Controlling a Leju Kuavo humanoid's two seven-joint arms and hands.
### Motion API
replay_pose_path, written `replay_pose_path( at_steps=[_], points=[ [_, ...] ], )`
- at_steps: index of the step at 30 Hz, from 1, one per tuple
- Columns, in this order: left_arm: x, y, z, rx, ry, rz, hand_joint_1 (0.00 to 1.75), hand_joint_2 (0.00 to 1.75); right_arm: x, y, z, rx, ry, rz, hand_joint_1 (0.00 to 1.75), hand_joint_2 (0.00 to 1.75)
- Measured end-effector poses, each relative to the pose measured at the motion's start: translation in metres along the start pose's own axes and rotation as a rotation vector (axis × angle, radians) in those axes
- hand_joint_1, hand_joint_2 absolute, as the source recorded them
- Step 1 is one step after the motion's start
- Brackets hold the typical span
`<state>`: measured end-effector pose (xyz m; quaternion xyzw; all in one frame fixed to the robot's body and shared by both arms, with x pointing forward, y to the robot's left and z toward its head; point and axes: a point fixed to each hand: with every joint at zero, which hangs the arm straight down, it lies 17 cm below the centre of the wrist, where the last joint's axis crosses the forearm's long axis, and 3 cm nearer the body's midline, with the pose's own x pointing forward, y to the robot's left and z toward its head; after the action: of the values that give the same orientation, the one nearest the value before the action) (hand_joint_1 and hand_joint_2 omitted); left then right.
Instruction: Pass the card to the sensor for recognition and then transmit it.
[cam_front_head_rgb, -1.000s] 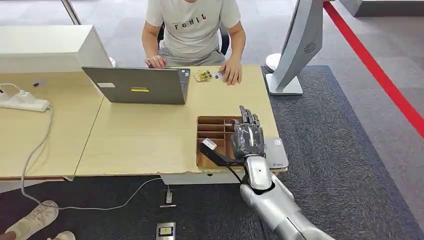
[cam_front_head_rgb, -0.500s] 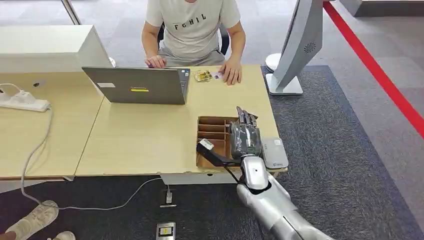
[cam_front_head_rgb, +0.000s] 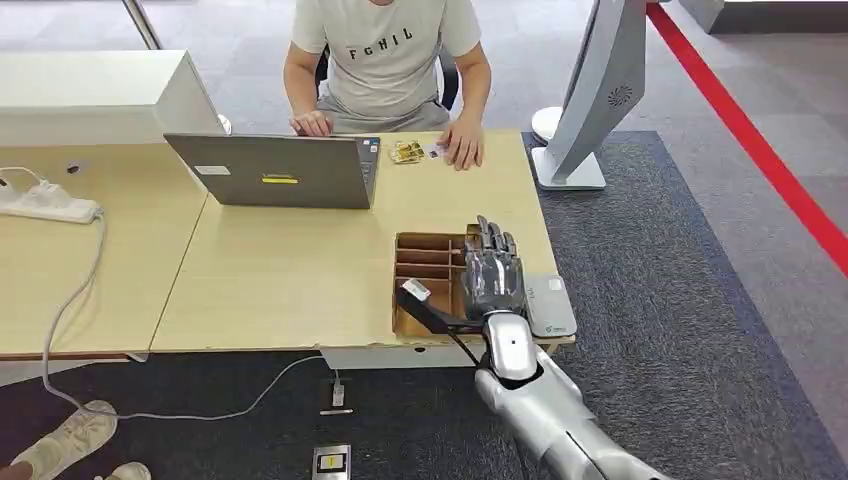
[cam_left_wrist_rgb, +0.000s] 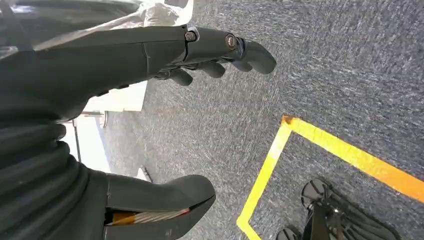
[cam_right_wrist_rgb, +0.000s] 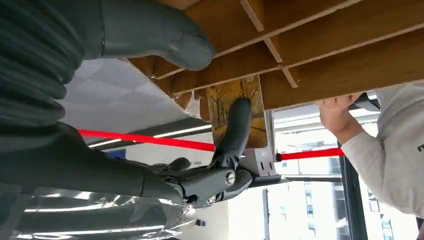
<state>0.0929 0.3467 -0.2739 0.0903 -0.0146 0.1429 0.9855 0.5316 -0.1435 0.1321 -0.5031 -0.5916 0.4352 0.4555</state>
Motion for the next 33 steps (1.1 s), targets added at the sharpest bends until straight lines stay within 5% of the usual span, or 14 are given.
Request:
replay_pose_path(
  at_steps=[20, 33],
  points=[
    [-0.004, -0.002, 0.000, 0.038, 0.007, -0.011, 0.00, 1.75, 0.039, -0.042, -0.013, -0.120, -0.098, -0.291, 0.00, 1.75],
    [-0.008, 0.002, 0.000, 0.077, 0.030, 0.013, 0.00, 1.75, 0.056, -0.076, -0.038, -0.185, -0.106, -0.089, 0.00, 1.75]
  ],
)
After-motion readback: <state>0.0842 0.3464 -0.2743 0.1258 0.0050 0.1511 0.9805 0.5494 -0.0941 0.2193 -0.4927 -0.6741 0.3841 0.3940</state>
